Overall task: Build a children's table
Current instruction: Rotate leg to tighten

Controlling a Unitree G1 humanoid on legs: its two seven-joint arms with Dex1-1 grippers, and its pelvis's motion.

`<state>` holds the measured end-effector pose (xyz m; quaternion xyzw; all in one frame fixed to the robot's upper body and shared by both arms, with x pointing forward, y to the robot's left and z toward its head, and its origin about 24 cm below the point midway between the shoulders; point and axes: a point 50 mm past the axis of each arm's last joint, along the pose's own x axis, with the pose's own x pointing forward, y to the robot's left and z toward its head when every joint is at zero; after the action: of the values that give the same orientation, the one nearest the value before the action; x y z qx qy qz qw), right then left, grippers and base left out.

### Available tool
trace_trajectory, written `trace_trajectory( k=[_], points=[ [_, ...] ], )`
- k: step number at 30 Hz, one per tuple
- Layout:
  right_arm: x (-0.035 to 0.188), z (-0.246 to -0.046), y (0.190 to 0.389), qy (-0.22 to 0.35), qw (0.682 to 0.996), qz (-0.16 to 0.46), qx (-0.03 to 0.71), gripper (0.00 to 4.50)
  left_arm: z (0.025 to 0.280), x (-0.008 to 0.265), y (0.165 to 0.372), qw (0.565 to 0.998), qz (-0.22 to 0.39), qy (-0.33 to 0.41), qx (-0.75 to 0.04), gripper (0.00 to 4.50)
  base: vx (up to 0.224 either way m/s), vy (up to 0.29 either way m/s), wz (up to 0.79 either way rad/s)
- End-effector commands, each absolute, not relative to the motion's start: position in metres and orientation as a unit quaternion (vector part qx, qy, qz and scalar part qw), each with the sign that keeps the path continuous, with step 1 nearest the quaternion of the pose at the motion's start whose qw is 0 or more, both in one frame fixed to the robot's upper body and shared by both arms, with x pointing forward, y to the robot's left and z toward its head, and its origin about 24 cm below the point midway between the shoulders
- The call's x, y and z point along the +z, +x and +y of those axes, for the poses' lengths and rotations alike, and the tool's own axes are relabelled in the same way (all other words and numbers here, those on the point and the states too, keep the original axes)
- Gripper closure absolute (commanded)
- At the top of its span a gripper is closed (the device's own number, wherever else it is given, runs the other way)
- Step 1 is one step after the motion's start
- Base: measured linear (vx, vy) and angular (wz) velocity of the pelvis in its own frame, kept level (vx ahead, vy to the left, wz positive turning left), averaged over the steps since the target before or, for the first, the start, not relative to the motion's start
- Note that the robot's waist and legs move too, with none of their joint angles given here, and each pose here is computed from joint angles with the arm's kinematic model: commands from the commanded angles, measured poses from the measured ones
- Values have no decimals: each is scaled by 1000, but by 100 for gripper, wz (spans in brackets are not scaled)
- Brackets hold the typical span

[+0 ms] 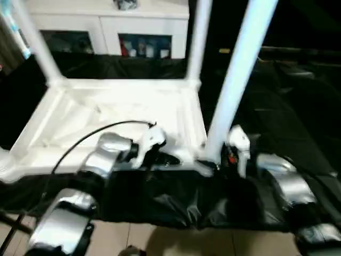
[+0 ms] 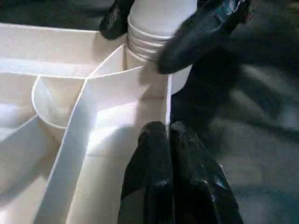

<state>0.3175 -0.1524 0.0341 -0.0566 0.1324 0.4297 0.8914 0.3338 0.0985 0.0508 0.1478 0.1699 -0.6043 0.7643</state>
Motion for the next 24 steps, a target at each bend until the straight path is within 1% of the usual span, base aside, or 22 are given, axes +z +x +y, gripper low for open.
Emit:
trace_trajectory(
  k=[1, 3, 4, 5, 6, 9, 10, 11, 12, 14, 16, 18, 19, 21, 24],
  points=[
    [14, -134, 313, -66, 889, 170, 419, 177, 80, 62, 345, 800, 139, 153, -563, 450, 0, 0, 0],
    [13, -133, 315, -70, 895, 172, 405, 178, 77, 62, 346, 807, 139, 153, -553, 450, 0, 0, 0],
    [12, -128, 319, -64, 908, 174, 375, 178, 69, 63, 347, 818, 137, 146, -539, 450, 0, 0, 0],
    [10, -119, 323, -54, 923, 174, 339, 178, 58, 62, 348, 829, 135, 138, -525, 450, 0, 0, 0],
    [10, -115, 324, -50, 926, 173, 332, 178, 55, 62, 348, 831, 133, 136, -523, 450, 0, 0, 0],
    [10, -102, 322, -40, 922, 163, 348, 178, 48, 62, 346, 830, 128, 138, -526, 450, 0, 0, 0],
    [11, -98, 321, -32, 919, 155, 362, 143, 45, 62, 345, 827, 124, 136, -532, 450, 0, 0, 0],
    [12, -97, 320, -30, 918, 153, 364, 108, 45, 62, 345, 826, 124, 135, -533, 450, 0, 0, 0],
    [14, -97, 319, -14, 914, 150, 377, 108, 44, 63, 343, 819, 121, 134, -545, 450, 0, 0, 0],
    [15, -98, 319, -13, 912, 147, 383, 106, 45, 63, 343, 816, 120, 135, -550, 450, 0, 0, 0],
    [17, -103, 319, -31, 909, 141, 391, 80, 50, 62, 341, 808, 117, 137, -561, 450, 0, 0, 0],
    [19, -105, 319, -33, 907, 138, 396, 59, 52, 62, 341, 805, 117, 139, -564, 450, 0, 0, 0],
    [21, -110, 318, -35, 902, 132, 410, 59, 57, 61, 339, 799, 119, 139, -573, 450, 0, 0, 0],
    [22, -112, 318, -36, 898, 131, 418, 59, 59, 61, 339, 795, 121, 138, -577, 450, 0, 0, 0],
    [27, -127, 310, -44, 870, 125, 474, 59, 71, 62, 334, 769, 121, 129, -614, 450, 0, 0, 0]
  ],
)
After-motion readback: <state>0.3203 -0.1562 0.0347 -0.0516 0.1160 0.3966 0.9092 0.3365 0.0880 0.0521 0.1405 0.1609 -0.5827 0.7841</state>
